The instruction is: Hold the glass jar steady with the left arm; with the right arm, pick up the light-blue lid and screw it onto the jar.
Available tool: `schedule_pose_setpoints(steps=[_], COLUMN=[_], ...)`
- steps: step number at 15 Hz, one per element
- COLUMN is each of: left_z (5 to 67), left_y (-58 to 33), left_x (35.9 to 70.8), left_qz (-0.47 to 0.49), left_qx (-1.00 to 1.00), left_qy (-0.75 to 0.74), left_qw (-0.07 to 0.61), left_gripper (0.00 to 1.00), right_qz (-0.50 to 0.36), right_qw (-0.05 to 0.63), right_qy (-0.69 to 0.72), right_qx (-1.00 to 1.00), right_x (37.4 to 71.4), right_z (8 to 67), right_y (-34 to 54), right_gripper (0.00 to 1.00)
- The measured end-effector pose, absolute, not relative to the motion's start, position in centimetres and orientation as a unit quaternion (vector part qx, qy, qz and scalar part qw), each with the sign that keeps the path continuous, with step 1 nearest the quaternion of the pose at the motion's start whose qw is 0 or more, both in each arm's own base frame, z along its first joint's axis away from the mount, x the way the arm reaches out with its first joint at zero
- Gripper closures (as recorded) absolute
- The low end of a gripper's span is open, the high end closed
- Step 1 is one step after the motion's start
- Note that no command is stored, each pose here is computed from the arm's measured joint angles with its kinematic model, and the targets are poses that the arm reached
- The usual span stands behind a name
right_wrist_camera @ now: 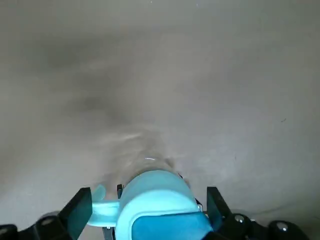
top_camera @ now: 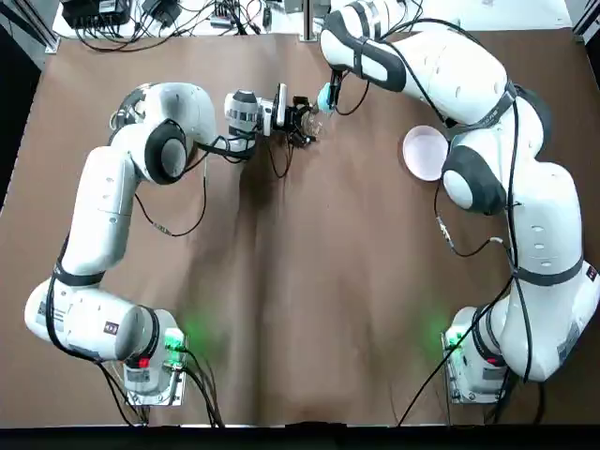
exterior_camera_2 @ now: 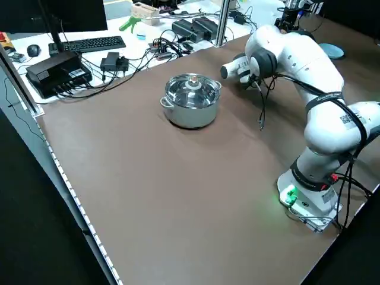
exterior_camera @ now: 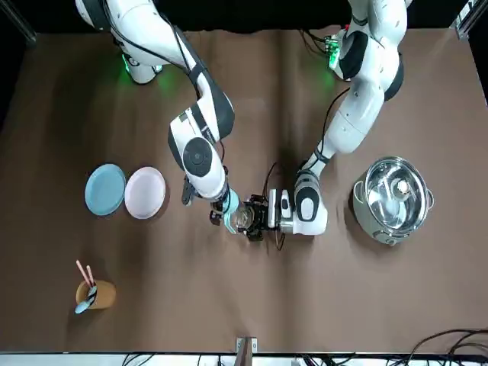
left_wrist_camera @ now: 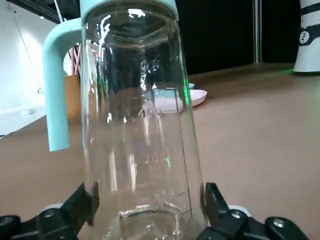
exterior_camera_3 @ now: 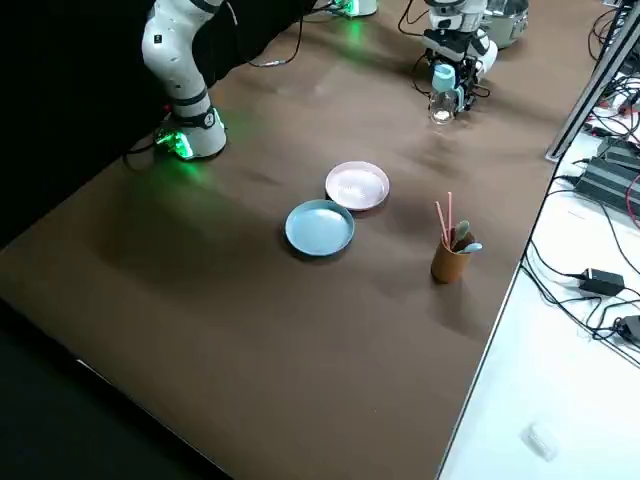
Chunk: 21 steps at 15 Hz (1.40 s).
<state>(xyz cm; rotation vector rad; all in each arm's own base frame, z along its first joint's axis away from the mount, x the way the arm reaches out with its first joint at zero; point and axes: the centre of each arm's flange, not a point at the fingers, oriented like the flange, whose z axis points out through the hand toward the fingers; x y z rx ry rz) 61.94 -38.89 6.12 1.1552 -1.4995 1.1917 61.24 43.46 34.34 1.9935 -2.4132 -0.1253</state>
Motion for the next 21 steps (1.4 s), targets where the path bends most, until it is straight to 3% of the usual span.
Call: schedule_pose_setpoints(steps=[21], left_z=[5.8], left_y=[-38.4], left_x=[62.1], left_qz=[0.476], left_qx=[0.469], left_qy=[-0.603], left_qw=[0.435], left_gripper=[0.05], right_qz=[-0.059], right_qw=[-0.052], right_qy=[-0.744], right_qx=[0.663], right_x=[60.9], right_z=[35.1], right_y=[45.8], right_gripper=[0.0])
